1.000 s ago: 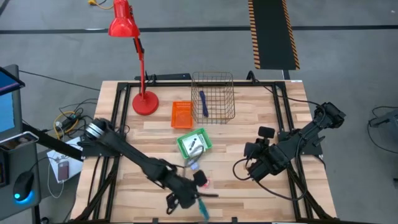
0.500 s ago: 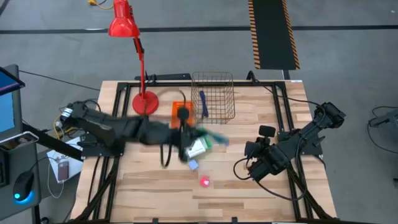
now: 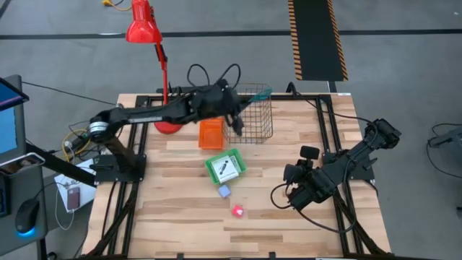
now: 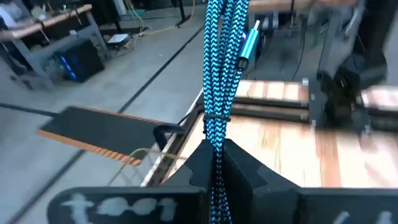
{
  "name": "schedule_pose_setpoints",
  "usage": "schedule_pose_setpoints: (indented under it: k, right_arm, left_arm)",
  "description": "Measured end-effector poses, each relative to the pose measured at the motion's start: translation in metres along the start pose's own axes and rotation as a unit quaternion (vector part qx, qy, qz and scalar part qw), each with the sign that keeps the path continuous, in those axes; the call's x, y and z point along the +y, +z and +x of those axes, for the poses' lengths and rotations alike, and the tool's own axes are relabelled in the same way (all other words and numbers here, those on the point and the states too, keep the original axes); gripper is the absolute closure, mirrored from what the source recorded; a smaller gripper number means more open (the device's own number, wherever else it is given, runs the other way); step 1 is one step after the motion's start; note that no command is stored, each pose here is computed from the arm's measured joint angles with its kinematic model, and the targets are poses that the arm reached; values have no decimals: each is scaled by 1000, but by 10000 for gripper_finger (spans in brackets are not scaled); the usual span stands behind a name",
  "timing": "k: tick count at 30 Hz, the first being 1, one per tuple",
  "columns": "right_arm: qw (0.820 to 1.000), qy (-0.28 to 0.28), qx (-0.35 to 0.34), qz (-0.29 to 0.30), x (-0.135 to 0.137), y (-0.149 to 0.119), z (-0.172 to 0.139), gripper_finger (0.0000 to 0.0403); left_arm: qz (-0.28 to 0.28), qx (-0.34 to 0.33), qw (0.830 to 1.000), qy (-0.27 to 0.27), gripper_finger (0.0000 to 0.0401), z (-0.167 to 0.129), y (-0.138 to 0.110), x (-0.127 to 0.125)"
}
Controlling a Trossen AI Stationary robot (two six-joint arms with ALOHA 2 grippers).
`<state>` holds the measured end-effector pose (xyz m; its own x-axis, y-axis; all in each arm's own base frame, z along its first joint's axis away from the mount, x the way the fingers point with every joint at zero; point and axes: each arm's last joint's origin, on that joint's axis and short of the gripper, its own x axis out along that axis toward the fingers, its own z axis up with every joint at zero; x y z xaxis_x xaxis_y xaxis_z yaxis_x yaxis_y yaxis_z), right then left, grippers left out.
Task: Pick and place items into bin
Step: Put the blue green charger cord into the wire basket, then put the pink adaptor into the orange bin
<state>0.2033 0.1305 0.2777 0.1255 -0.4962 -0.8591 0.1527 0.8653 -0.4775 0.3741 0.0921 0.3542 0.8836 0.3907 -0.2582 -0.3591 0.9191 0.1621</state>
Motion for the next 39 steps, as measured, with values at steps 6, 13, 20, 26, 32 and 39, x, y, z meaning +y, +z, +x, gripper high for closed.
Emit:
schedule_pose_setpoints:
  k: [6, 13, 20, 26, 32, 39]
  right_arm:
    - [1000, 1, -1, 1, 1, 0, 1, 333]
    - [1000, 7, -6, 6, 2, 1, 1, 333]
    - [1000, 17, -14, 14, 4, 3, 1, 333]
    - [996, 29, -22, 83, 6, 5, 1, 333]
    - [975, 106, 10, 195, 15, 12, 3, 333]
    - [965, 153, -61, 204, 44, 43, 17, 333]
  left_arm:
    - [-74, 18, 997, -1, 380, 34, -25, 13]
    - [-70, 27, 997, 16, 334, 42, -32, 15]
    - [-70, 29, 997, 35, 280, 39, -31, 17]
    - [-61, 91, 994, -27, 263, 19, -30, 12]
    - [-59, 153, 979, -118, 263, -40, -13, 8]
    - [-39, 138, 966, -214, 263, -136, 16, -2]
